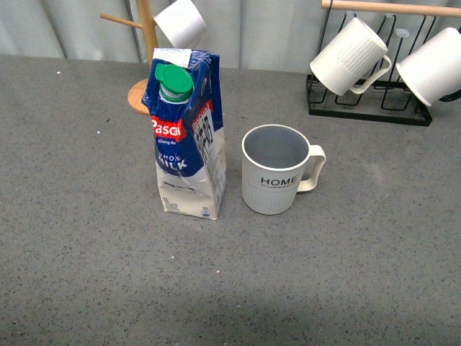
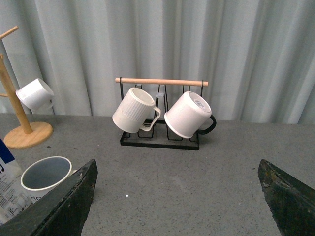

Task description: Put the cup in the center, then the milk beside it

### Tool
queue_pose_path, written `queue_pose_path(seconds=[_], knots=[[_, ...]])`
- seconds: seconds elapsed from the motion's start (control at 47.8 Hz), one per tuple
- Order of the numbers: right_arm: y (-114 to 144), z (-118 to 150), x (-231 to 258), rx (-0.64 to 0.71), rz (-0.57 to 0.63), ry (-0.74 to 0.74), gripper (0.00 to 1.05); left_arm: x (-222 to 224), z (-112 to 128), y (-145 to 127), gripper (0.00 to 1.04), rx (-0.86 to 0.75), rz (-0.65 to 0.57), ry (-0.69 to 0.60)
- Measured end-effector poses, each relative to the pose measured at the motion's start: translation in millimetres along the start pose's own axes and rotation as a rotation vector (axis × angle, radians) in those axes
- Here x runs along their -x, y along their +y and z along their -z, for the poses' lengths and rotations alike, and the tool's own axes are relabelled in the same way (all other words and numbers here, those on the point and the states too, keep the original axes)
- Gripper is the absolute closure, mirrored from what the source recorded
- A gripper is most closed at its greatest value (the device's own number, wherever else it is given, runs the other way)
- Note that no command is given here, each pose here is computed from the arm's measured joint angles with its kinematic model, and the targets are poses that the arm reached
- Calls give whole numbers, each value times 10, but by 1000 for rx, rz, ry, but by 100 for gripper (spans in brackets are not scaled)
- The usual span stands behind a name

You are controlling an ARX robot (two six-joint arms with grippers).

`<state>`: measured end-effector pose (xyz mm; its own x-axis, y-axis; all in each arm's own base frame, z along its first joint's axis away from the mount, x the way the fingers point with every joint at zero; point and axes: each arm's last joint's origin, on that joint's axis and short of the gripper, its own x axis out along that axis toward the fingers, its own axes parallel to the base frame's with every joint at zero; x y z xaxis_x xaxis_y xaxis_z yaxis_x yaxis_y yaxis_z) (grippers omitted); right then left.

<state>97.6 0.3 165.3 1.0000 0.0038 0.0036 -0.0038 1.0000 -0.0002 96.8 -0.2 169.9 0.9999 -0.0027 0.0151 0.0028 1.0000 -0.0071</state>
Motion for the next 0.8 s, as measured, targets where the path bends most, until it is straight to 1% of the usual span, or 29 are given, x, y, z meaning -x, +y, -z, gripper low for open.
queue_pose_path(seconds=[0.084, 0.126, 0.335, 0.377, 0.461, 0.796], knots=[[0, 0, 0, 0, 0, 0, 9, 0, 0, 0, 50, 0, 0, 0], [0, 0, 0, 0, 0, 0, 9, 0, 0, 0, 39, 0, 0, 0], [0, 0, 0, 0, 0, 0, 9, 0, 0, 0, 9, 0, 0, 0], [0, 0, 0, 0, 0, 0, 9, 0, 0, 0, 5, -1, 0, 0], [0, 0, 0, 0, 0, 0, 9, 0, 0, 0, 7, -2, 0, 0], [0, 0, 0, 0, 0, 0, 9, 0, 0, 0, 7, -2, 0, 0]])
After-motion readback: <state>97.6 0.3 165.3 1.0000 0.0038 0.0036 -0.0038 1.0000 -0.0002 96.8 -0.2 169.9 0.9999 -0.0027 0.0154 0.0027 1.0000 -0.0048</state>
